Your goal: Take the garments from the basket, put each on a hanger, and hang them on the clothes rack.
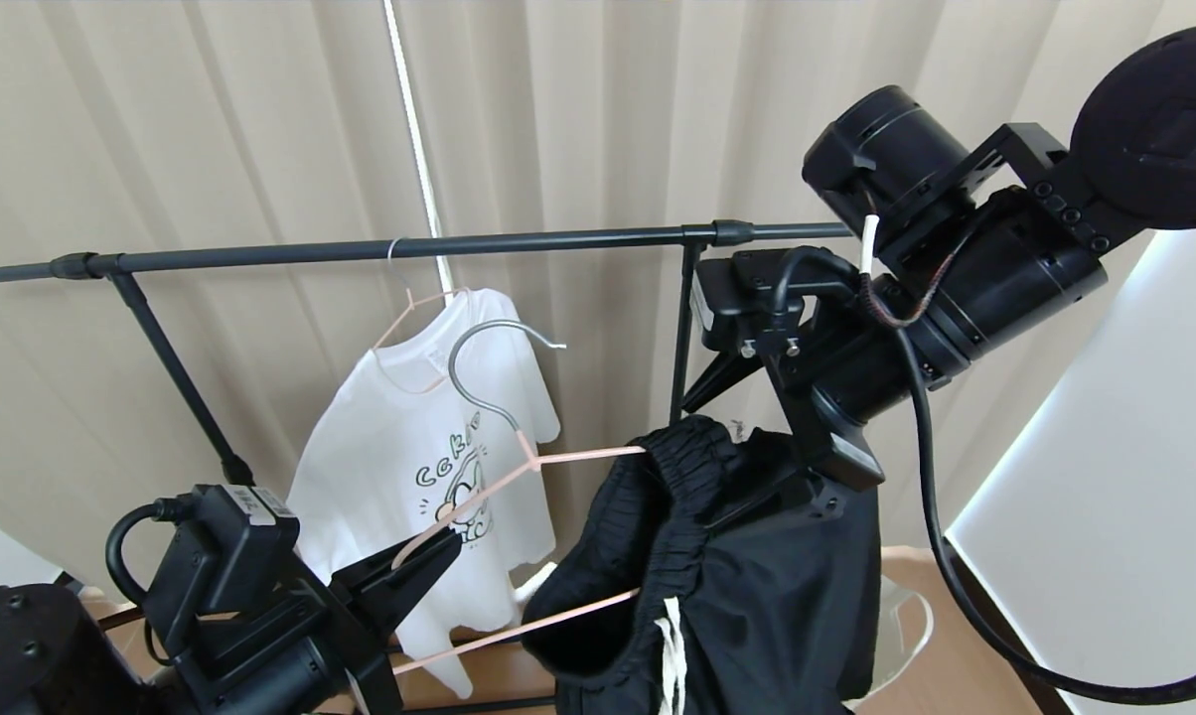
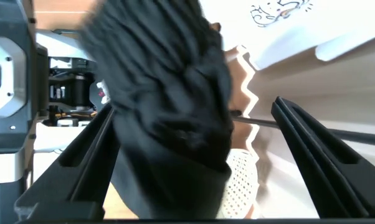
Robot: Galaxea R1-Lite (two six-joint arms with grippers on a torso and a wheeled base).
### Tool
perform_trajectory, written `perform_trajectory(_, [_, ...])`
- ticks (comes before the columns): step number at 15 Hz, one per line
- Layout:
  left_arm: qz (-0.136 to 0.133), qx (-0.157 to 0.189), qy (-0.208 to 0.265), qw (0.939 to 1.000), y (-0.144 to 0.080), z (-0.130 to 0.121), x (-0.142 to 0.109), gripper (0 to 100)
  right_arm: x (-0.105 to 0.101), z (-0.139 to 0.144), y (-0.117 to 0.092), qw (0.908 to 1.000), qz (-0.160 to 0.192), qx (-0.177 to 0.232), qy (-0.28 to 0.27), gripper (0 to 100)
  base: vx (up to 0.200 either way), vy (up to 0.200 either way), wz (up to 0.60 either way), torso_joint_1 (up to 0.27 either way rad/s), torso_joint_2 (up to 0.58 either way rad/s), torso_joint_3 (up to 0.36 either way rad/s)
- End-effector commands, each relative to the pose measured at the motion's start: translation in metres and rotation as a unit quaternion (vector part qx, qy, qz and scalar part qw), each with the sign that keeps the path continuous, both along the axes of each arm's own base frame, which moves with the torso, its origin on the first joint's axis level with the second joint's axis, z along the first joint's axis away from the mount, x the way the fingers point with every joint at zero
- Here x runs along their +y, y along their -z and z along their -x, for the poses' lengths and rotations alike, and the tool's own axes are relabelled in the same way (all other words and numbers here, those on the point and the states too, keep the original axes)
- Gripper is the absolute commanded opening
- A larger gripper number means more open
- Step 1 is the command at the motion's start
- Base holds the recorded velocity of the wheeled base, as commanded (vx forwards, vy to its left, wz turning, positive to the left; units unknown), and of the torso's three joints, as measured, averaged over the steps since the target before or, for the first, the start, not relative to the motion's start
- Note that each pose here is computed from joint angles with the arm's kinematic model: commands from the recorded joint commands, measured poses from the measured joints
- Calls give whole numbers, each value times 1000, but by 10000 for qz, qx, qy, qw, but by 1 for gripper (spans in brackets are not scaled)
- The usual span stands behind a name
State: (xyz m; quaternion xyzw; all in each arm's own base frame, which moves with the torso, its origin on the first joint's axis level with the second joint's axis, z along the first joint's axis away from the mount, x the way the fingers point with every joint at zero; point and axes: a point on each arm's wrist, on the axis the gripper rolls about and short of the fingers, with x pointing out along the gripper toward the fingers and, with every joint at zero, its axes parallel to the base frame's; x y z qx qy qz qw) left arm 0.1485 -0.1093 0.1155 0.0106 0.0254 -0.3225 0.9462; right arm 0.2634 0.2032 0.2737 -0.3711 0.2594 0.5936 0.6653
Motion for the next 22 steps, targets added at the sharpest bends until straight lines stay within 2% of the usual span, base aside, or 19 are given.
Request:
perform_trajectory(1, [-1,-8,22,10000,0,0,-1,0,5,3,1,10000,4,8,-74,100,0,0,0,0,0,0])
perform_trajectory(12, [62,-144,61,9999,-5,4,0,0,21,-10,14,9999,51,107,-40,100,0,0,0,0,0,0])
perform_trajectory(13, [62,-144,61,9999,-5,4,0,0,21,-10,14,9999,52,102,-46,0,0,0,0,0,0,0])
perform_trajectory(22, [57,-99,38,9999,-4,3,0,0,16,-3,4,10000,-13,47,-32,0,0,0,0,0,0,0])
